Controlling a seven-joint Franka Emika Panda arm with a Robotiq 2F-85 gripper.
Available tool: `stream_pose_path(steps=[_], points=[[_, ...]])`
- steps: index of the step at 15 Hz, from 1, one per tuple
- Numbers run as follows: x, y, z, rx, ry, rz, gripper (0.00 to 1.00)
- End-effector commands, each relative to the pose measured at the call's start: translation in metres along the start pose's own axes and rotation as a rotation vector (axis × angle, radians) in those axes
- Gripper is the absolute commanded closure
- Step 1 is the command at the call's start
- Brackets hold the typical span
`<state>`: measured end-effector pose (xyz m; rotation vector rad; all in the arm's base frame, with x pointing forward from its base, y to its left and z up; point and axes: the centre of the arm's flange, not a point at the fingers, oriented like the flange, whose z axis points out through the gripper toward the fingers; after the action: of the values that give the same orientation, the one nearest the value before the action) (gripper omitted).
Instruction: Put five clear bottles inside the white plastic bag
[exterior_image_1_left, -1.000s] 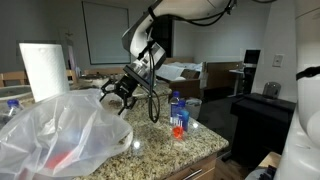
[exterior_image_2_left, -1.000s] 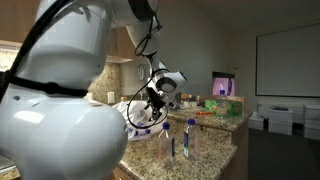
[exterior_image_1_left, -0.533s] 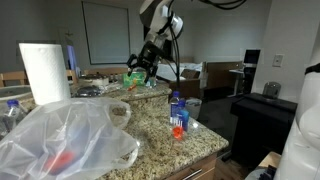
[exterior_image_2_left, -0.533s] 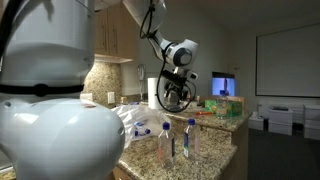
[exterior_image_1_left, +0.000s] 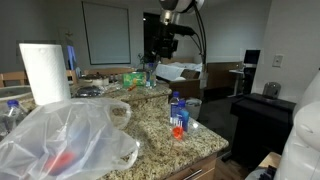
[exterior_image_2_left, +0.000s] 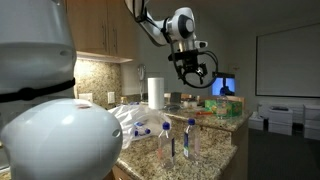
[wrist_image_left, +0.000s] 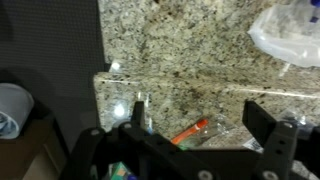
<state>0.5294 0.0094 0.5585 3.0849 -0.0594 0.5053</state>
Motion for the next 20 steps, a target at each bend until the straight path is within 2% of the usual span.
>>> stream_pose_path(steps=[1,4,11,13,16,18,20], points=[[-0.05,0.003,0.007,-0.183,0.027,0.059,0.0],[-0.081,0.001,0.027,-0.213,-0.044,0.126,0.0],[-0.137,0.0,0.096,-0.143,-0.2,0.331,0.0],[-0.143,0.004,0.107,-0.149,-0.185,0.387,0.0],[-0.137,0.014,0.116,-0.148,-0.092,0.47,0.0],[-0.129,0.02,0.12,-0.122,-0.044,0.519,0.0],[-0.124,0.02,0.126,-0.091,-0.031,0.545,0.0]])
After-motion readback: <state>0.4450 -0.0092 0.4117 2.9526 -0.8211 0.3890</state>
